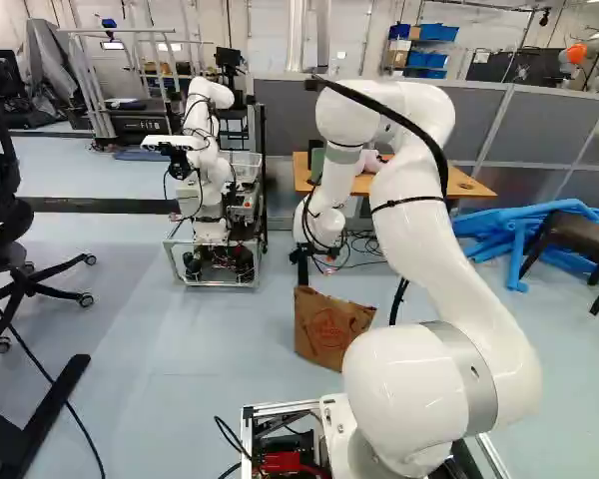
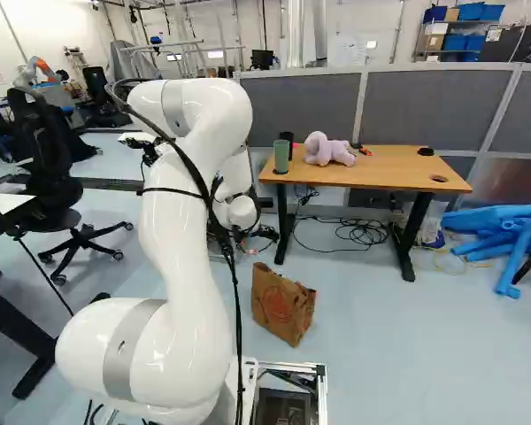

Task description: Pick up the bag on the ground and place it on the table

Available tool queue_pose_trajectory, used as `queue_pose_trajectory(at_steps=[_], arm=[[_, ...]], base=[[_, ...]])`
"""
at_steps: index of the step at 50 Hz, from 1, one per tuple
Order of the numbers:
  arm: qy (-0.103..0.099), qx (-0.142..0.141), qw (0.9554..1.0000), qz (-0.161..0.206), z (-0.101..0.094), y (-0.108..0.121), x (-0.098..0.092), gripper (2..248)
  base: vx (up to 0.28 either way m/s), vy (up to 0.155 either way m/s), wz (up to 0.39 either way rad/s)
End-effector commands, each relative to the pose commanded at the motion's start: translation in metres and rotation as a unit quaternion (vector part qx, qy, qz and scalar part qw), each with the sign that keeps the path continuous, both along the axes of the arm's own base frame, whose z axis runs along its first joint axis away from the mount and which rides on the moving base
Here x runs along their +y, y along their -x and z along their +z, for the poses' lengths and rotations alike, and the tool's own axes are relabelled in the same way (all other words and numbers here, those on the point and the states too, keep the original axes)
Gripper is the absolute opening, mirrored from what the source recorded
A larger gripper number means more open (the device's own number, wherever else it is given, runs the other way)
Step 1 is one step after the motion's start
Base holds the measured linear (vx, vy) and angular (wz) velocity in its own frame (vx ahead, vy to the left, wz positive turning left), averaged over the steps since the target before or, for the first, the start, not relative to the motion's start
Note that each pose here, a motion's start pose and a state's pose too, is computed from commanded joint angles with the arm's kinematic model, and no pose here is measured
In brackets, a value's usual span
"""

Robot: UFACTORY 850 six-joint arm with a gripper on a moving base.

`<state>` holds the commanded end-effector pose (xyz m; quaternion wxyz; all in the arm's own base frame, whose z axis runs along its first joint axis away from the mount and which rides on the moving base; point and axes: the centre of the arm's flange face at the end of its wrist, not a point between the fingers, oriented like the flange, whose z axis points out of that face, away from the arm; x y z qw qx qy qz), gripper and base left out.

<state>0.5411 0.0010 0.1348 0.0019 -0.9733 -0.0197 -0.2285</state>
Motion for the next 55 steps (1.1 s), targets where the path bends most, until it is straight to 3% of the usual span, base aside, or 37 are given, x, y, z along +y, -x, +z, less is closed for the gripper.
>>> queue_pose_trajectory(at_steps=[36, 45, 55], arm=[[-0.001, 0.038, 0.9981, -0.049, -0.049, 0.015, -0.054, 247], [0.013, 0.041, 0.9987, -0.029, -0.062, 0.011, -0.069, 247], [0.034, 0.043, 0.9982, 0.024, -0.077, 0.003, -0.073, 247]], base=[[0.000, 0.000, 0.000], [0.000, 0.000, 0.000], [0.000, 0.000, 0.000]])
